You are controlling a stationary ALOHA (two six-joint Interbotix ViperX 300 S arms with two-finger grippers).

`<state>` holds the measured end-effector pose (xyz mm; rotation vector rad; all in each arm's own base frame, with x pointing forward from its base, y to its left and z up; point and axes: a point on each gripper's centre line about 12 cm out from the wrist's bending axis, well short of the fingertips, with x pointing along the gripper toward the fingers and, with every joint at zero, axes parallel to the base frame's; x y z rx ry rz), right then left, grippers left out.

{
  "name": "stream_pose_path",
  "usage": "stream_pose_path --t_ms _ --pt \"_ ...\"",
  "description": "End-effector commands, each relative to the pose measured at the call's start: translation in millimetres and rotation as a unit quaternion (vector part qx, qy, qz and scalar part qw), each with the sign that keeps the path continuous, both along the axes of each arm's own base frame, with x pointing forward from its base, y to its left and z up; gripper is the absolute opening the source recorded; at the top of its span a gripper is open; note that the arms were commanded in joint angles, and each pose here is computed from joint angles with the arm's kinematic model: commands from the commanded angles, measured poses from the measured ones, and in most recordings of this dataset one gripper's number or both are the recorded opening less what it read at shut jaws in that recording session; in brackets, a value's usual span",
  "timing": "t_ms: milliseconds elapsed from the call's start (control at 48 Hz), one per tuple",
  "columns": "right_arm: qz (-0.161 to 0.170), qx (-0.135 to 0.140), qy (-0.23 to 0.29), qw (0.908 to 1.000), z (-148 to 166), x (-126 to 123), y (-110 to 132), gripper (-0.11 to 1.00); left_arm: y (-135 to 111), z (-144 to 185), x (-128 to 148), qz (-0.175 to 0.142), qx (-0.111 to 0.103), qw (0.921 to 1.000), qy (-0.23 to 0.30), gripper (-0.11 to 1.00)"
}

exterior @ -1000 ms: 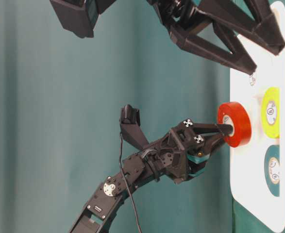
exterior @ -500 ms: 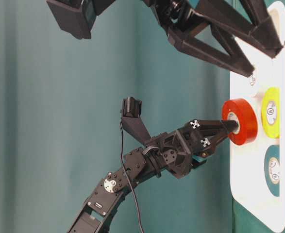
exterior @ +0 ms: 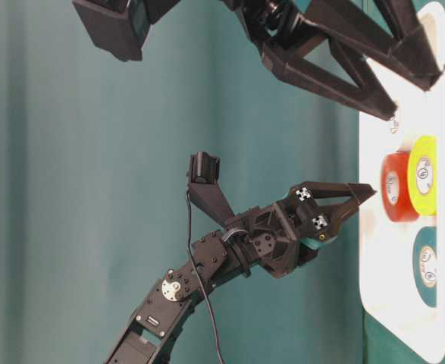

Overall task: Put the tape alternately from left to right into the white case.
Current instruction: 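Release the red roll in the tray and pull the left gripper back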

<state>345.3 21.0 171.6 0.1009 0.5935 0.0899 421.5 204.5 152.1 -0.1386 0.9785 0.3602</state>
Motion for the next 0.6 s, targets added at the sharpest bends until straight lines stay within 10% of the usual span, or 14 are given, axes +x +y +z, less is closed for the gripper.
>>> stream_pose_path --t_ms 0,583 --pt "0.002 0.002 -0.019 0.9998 11.9 4.6 1.1 0.82 -3.4 29.8 1.3 -0.004 0.015 0.9994 -0.032 0.93" --pt "0.003 0.003 -0.02 0.9998 12.2 4.7 1.9 0.82 -66.2 42.0 -11.8 -0.062 0.012 0.9975 -0.032 0.93"
